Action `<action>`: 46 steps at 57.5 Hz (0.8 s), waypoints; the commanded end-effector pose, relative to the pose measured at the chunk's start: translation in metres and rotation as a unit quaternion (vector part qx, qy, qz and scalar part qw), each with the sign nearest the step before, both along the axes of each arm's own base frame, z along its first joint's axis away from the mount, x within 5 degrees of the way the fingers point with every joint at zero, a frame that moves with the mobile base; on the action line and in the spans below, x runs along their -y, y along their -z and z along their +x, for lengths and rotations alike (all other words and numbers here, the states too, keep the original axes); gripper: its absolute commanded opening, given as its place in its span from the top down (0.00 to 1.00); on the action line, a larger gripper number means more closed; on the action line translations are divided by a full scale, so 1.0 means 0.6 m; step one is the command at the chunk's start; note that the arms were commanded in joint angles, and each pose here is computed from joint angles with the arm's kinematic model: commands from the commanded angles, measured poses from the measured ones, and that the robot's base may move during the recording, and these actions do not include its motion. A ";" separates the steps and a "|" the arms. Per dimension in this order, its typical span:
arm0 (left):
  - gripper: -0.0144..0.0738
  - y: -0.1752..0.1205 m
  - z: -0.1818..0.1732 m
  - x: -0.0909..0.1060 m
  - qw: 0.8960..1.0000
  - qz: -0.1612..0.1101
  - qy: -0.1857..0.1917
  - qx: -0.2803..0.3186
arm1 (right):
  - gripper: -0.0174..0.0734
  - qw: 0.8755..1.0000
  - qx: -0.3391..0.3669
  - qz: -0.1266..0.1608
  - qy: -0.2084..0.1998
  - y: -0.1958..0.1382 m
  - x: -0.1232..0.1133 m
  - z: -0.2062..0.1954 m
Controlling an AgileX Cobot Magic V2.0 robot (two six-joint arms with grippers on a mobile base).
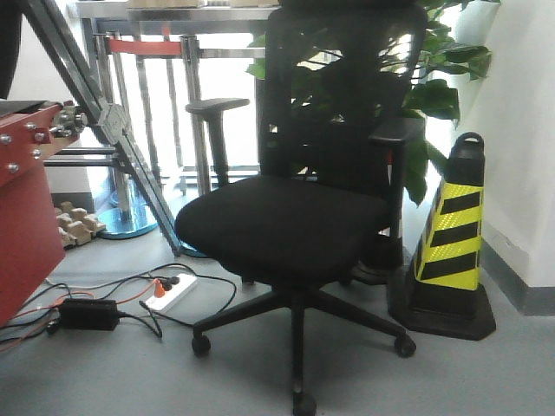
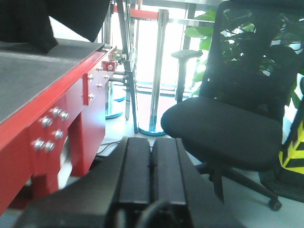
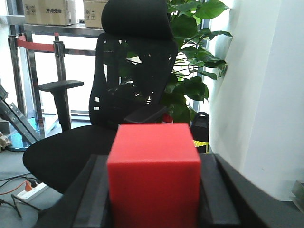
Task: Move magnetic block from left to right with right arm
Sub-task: 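Drive toward the black office chair and cone carrying the cube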
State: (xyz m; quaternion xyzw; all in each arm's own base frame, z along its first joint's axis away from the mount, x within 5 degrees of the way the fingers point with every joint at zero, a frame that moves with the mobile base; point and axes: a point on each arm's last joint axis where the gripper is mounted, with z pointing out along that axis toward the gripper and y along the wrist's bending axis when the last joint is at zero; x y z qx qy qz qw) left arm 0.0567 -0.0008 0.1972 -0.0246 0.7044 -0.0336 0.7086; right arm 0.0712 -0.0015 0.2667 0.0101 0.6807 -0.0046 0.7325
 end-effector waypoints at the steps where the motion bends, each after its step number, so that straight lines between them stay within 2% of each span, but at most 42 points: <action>1: 0.97 -0.009 -0.001 -0.001 0.999 -0.005 -0.003 0.041 | 0.55 0.998 0.058 -0.010 0.002 -0.030 0.000 -0.003; 46: 0.97 -0.009 -0.001 -0.001 0.999 -0.005 -0.003 0.041 | 0.55 0.998 0.058 -0.010 0.002 -0.030 0.000 -0.003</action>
